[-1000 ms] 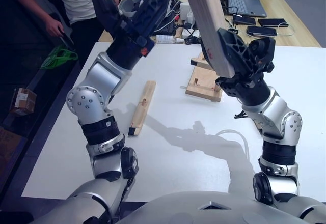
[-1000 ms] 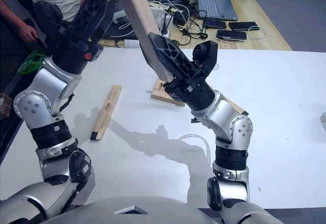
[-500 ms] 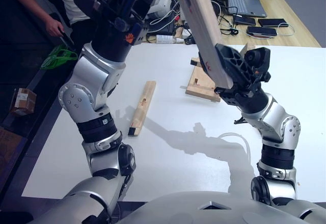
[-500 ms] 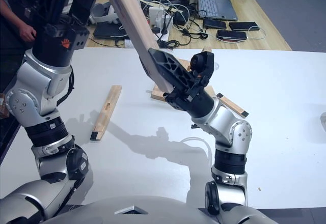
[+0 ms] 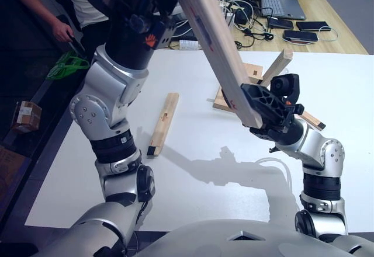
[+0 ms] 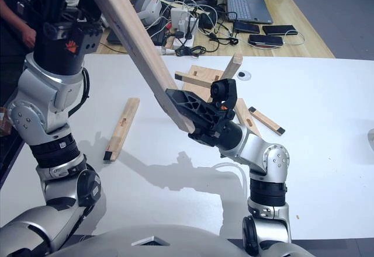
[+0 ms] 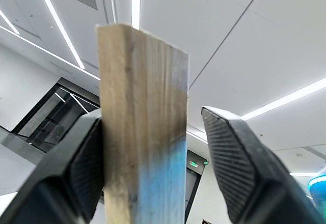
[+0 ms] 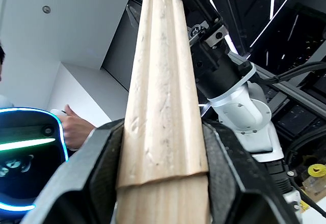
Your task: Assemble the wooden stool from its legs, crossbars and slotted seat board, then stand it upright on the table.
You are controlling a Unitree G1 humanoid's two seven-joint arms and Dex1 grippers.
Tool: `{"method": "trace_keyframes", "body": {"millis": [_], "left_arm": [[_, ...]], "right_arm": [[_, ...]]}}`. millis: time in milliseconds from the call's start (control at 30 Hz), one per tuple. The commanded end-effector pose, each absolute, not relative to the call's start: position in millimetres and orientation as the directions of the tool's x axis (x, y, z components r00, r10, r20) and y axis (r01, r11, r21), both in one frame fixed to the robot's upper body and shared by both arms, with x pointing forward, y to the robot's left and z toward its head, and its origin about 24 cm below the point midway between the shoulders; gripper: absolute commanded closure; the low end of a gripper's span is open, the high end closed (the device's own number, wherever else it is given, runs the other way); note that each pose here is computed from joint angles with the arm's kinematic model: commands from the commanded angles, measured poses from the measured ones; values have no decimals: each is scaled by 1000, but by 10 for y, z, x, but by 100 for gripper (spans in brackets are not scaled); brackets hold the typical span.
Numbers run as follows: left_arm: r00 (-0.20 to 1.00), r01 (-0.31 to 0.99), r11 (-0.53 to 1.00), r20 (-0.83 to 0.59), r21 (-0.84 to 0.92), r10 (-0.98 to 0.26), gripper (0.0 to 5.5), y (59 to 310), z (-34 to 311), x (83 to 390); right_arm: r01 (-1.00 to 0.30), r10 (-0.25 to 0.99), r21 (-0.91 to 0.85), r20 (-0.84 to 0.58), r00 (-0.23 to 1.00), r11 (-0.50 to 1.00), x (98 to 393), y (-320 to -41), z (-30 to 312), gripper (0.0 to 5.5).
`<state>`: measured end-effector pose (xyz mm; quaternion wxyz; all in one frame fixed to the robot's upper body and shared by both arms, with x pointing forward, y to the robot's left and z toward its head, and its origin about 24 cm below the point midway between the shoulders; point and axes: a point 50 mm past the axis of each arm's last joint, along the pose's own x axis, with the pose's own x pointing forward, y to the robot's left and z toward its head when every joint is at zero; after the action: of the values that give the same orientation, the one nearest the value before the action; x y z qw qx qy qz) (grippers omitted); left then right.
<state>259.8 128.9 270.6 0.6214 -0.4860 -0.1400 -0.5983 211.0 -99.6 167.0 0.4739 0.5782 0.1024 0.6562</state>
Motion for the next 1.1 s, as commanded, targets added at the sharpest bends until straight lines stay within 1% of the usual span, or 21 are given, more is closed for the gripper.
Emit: {"method": "trace_keyframes", "body": {"millis": [33, 200, 300, 367, 500, 700, 833, 933, 967, 1100], "left_arm": [[210, 883, -227, 777, -412, -593, 269, 1263, 2738, 2552], [247, 870, -205, 757, -448, -606, 269, 1261, 2648, 2591], [356, 832, -127, 695, -540, -625, 269, 1255, 2415, 2689], [400, 806, -102, 663, -583, -632, 269, 1255, 2266, 2711], [473, 731, -105, 612, -674, -634, 269, 1221, 1972, 2638], [552, 651, -106, 564, -752, -614, 269, 1262, 1769, 2491], [597, 616, -73, 525, -784, -606, 269, 1311, 1701, 2451], [637, 580, -37, 482, -814, -602, 269, 1350, 1616, 2458], [649, 568, -26, 467, -823, -601, 274, 1358, 1581, 2461], [702, 517, 26, 406, -856, -585, 274, 1414, 1436, 2489]], "right_arm": [[-500, 742, 694, 655, 142, -518, 2147, -1002, 1666, 347], [-483, 756, 722, 632, 171, -495, 2149, -1004, 1618, 347], [-423, 784, 778, 583, 213, -464, 2141, -1041, 1458, 347], [-381, 801, 810, 551, 235, -445, 2105, -1066, 1349, 347], [-305, 819, 850, 509, 265, -430, 1953, -1068, 1165, 347], [-251, 807, 878, 474, 353, -407, 1840, -1051, 1038, 347], [-219, 802, 908, 418, 426, -356, 1870, -1021, 993, 347], [-212, 808, 916, 401, 432, -341, 1875, -978, 999, 347], [-207, 809, 919, 393, 436, -335, 1878, -967, 997, 329], [-183, 816, 945, 328, 475, -273, 1949, -987, 942, 329]]}}
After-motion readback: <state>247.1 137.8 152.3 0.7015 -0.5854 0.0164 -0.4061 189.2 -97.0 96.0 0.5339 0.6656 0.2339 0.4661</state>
